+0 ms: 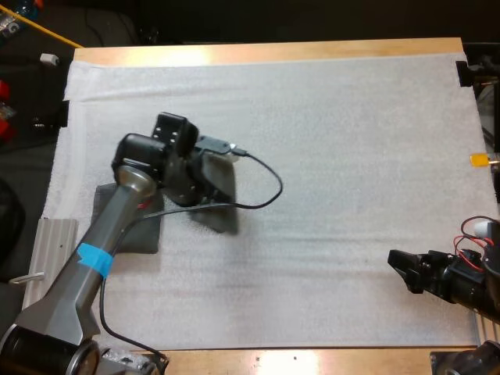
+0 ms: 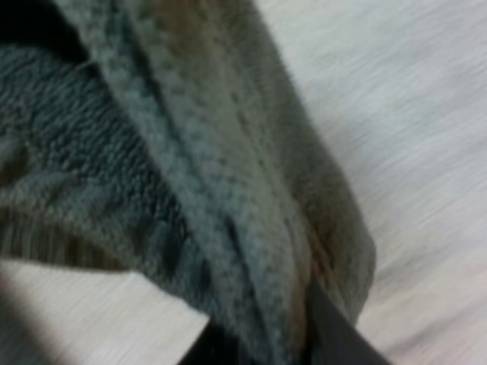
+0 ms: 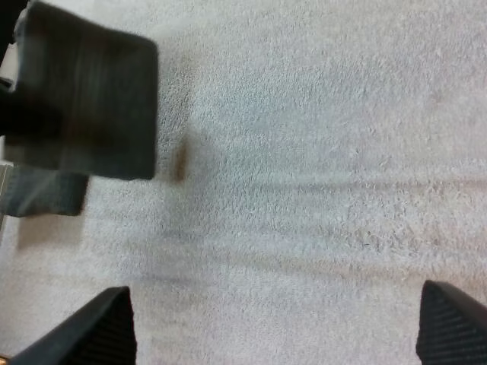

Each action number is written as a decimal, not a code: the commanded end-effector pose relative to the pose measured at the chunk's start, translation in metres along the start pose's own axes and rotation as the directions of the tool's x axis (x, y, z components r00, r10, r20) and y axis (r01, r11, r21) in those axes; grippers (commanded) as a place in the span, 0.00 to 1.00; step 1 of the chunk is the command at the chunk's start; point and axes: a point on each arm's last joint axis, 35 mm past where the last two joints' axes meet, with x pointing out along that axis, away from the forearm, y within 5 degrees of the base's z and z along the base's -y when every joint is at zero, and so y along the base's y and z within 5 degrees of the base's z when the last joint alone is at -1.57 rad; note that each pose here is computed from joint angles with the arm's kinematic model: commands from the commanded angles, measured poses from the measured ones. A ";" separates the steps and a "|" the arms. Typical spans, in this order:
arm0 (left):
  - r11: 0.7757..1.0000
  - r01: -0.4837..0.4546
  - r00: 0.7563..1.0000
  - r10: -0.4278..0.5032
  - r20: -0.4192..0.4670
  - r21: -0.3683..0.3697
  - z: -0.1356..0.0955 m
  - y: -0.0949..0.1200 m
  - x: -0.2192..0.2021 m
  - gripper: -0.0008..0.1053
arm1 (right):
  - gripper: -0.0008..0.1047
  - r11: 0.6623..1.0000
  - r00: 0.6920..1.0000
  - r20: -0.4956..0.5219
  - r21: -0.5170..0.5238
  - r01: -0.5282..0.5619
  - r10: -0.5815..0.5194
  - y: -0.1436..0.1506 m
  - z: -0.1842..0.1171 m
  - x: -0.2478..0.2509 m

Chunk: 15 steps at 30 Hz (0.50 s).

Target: Pick towel from pile, fold and stack

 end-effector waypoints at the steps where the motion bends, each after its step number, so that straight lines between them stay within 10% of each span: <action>1: 0.999 -0.048 0.999 0.048 -0.017 0.013 -0.003 0.007 -0.004 0.01 | 0.69 1.000 1.000 -0.001 -0.005 -0.005 0.005 0.000 0.000 -0.001; 15: 0.968 -0.210 0.976 0.198 -0.093 -0.141 -0.015 0.090 -0.021 0.01 | 0.69 1.000 1.000 -0.001 -0.005 -0.005 0.005 0.000 0.000 -0.001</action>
